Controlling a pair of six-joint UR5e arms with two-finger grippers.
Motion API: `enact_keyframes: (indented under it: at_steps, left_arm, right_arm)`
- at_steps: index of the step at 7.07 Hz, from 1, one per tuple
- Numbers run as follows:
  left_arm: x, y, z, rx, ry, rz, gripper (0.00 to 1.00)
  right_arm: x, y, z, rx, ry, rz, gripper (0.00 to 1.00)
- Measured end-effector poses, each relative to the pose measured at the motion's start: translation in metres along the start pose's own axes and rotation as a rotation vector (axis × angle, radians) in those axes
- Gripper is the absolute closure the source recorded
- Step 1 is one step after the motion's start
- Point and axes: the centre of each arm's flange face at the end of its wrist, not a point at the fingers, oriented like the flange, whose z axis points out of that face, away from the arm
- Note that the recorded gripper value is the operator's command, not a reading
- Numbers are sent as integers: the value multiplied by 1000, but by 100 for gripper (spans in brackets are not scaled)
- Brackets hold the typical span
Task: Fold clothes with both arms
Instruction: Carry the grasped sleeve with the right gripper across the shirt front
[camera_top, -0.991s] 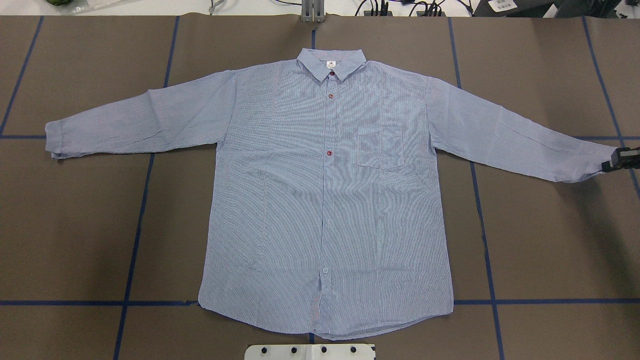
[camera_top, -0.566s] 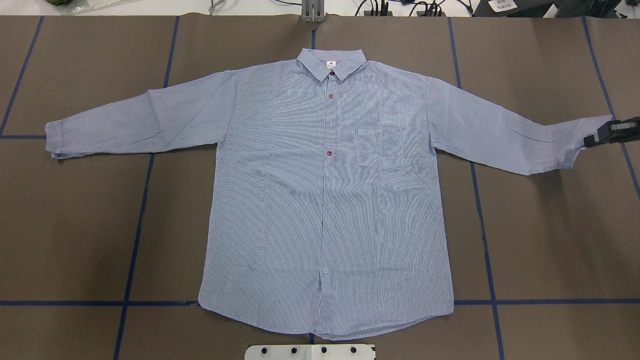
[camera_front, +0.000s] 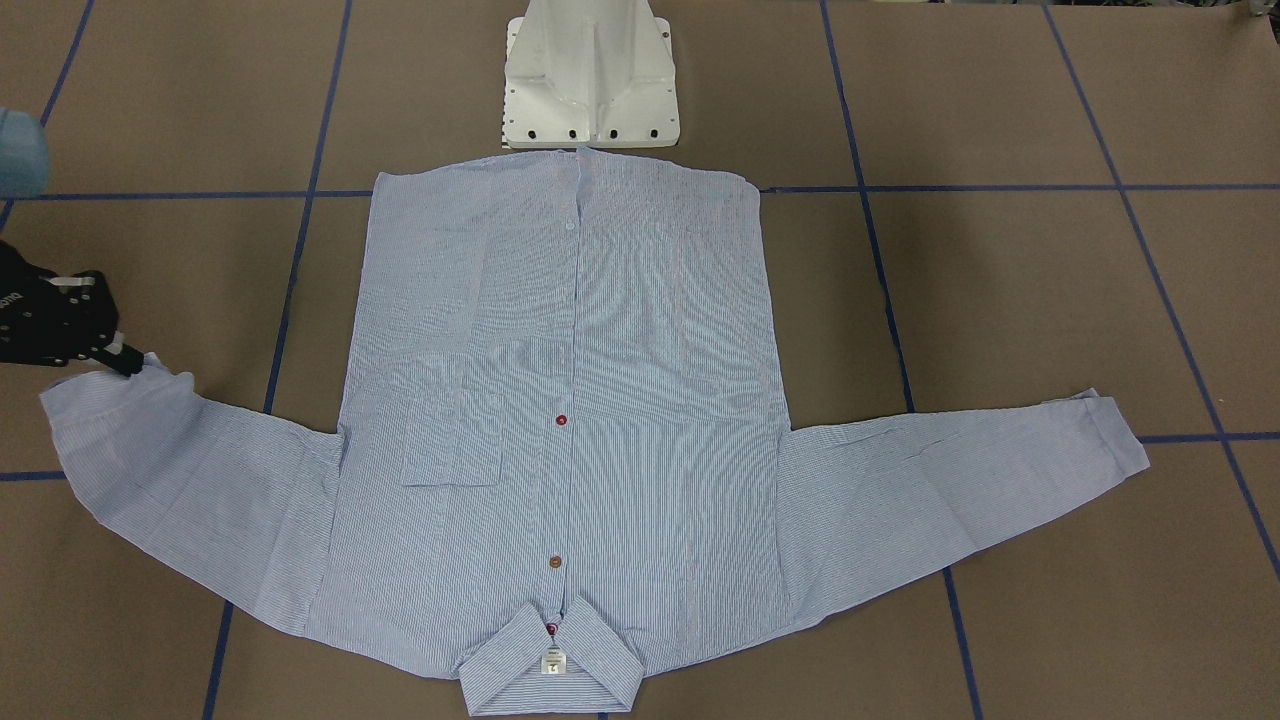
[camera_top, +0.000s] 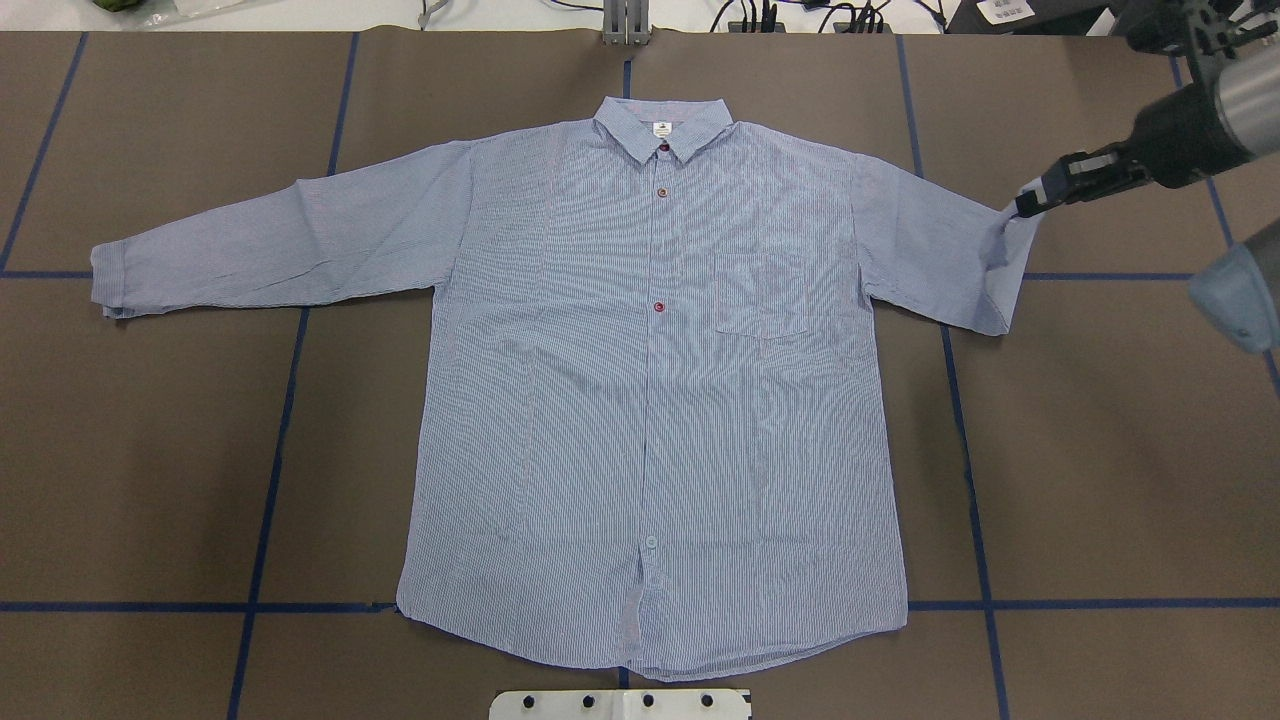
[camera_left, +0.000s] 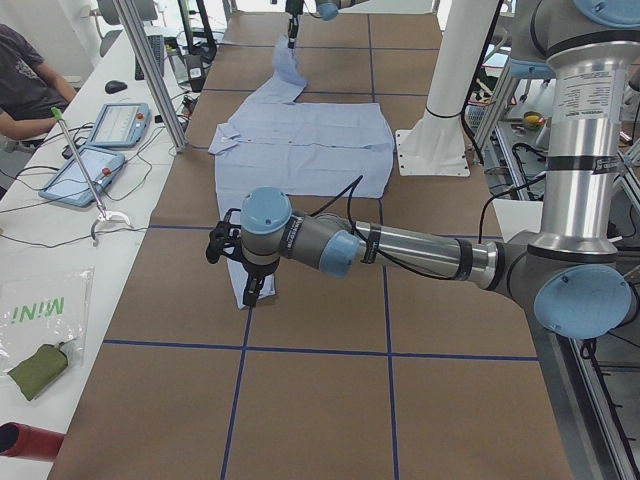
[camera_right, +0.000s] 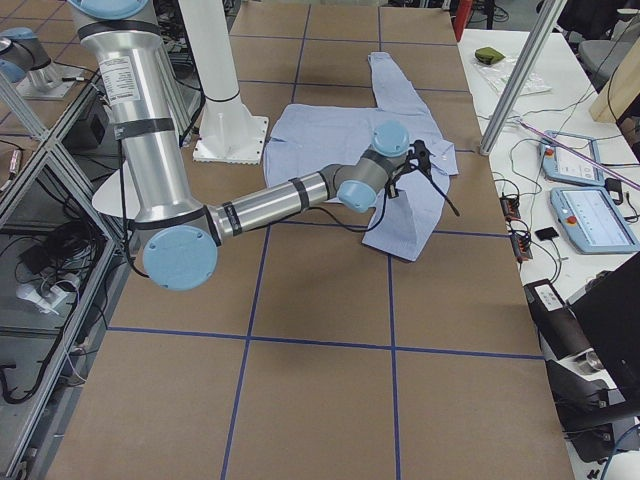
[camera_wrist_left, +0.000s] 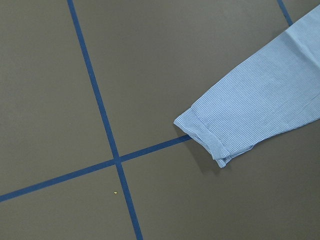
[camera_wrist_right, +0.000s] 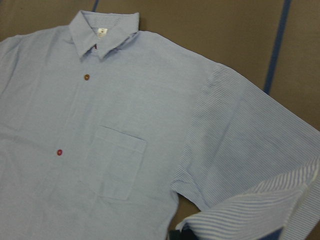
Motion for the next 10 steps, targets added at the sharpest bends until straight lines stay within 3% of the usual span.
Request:
enact_keyframes:
  at_steps: [2,5,7,10]
  left_arm:
    - [-4,2,3,18,0,-2,1]
    - [-12,4,9,26,-2,3,1]
    - [-17,5,13,23,-4,-3,1]
    - [-19,5,15,20,-4,-8,1]
  right_arm:
    - [-108,-48,26,-21,-20,11,100]
    - [-222,-83,73,-14,-2,-11,100]
    - [-274,-105,109,4,21,-10,100]
    - [-306,-100,153,13,55,-23,100]
